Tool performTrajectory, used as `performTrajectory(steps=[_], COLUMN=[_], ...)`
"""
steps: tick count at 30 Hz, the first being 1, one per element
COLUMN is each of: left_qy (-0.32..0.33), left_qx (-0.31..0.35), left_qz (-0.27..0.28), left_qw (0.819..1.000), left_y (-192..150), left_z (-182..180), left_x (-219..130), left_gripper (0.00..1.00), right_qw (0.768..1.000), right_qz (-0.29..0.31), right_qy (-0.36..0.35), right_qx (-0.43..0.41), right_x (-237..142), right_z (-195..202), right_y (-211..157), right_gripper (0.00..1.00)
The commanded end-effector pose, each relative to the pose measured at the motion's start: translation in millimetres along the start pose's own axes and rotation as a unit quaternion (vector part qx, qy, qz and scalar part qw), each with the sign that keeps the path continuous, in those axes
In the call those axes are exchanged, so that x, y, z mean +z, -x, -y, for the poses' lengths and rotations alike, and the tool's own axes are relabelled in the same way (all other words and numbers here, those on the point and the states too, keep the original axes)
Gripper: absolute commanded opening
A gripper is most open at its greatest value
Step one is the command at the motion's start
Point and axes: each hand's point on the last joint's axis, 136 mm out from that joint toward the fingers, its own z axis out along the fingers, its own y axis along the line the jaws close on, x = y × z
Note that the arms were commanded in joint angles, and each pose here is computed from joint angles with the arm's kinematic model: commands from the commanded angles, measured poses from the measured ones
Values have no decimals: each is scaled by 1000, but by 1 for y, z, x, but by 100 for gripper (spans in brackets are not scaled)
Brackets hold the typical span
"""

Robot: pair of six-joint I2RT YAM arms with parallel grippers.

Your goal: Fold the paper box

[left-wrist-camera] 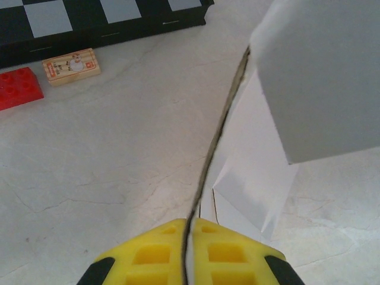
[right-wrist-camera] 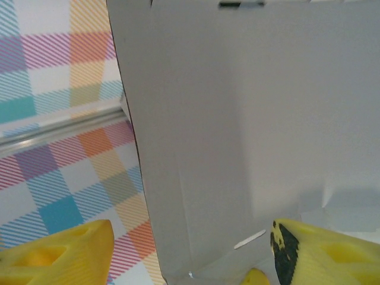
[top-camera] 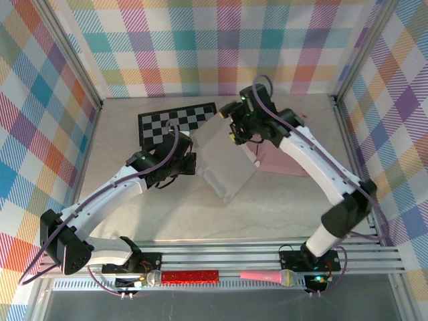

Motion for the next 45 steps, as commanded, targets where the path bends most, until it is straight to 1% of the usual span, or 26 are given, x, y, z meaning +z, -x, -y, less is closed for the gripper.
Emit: performTrajectory(steps=[1, 4, 9, 15, 23, 24, 27, 28, 29, 30, 32, 33, 34, 36, 38, 39, 40, 41, 42, 44, 45], left_qy=[-8, -11, -12, -12, -9, -9, -20, -33, -45, -53, -69, -75, -78, -86, -93, -97, -115, -131, -149, -185, -192], left_qx=[26, 30, 43, 50, 48, 45, 18, 4, -10, -29, -65, -86, -112, -174, -247, -291, -331, -359, -392, -428, -441], left_qz=[19, 23, 24, 28, 30, 30, 30, 28, 28, 31, 44, 56, 66, 77, 71, 58, 43, 31, 26, 32, 32], left_qw=[999, 999, 999, 998, 998, 999, 999, 999, 999, 998, 994, 992, 988, 978, 962, 950, 936, 923, 907, 884, 876], left_y=[5, 5, 4, 3, -1, -1, -1, -1, 0, 2, 6, 10, 13, 15, 9, 3, -2, -6, -9, -5, -5], left_z=[3, 4, 3, 1, -3, -4, -8, -9, -9, -12, -16, -19, -24, -36, -50, -57, -58, -59, -58, -52, -52], left_x=[-8, -9, -10, -11, -10, -10, -10, -10, -12, -15, -25, -32, -38, -44, -38, -30, -20, -8, 4, 23, 32], left_gripper=[0, 0, 0, 0, 0, 0, 0, 4, 11, 12, 23, 48, 54, 56, 56, 53, 47, 42, 35, 28, 25], right_qw=[997, 996, 996, 995, 997, 997, 998, 998, 998, 999, 999, 999, 998, 996, 994, 992, 991, 990, 989, 987, 987], right_qz=[-62, -76, -78, -89, -78, -75, -62, -54, -47, -37, -22, -16, -10, 5, 18, 21, 22, 24, 27, 28, 28], right_qy=[26, 19, 10, 0, -14, -13, -1, 14, 21, 21, 18, 20, 18, 8, 1, -5, -12, -15, -13, -16, -18], right_qx=[-33, -36, -37, -36, -23, -19, 3, 11, 19, 29, 41, 47, 57, 83, 109, 123, 134, 141, 144, 155, 158], right_x=[3, 17, 32, 44, 47, 47, 47, 45, 44, 41, 31, 25, 19, 6, -5, -10, -15, -19, -21, -25, -26], right_z=[-25, -22, -17, -9, 9, 12, 22, 23, 25, 29, 31, 29, 28, 30, 33, 35, 37, 37, 36, 36, 36], right_y=[-22, -26, -24, -24, -19, -18, -15, -13, -11, -8, -4, -3, 0, 4, 10, 13, 15, 17, 20, 25, 26], right_gripper=[66, 60, 51, 31, 2, 0, 0, 0, 0, 0, 0, 0, 0, 0, 0, 0, 0, 0, 0, 0, 0])
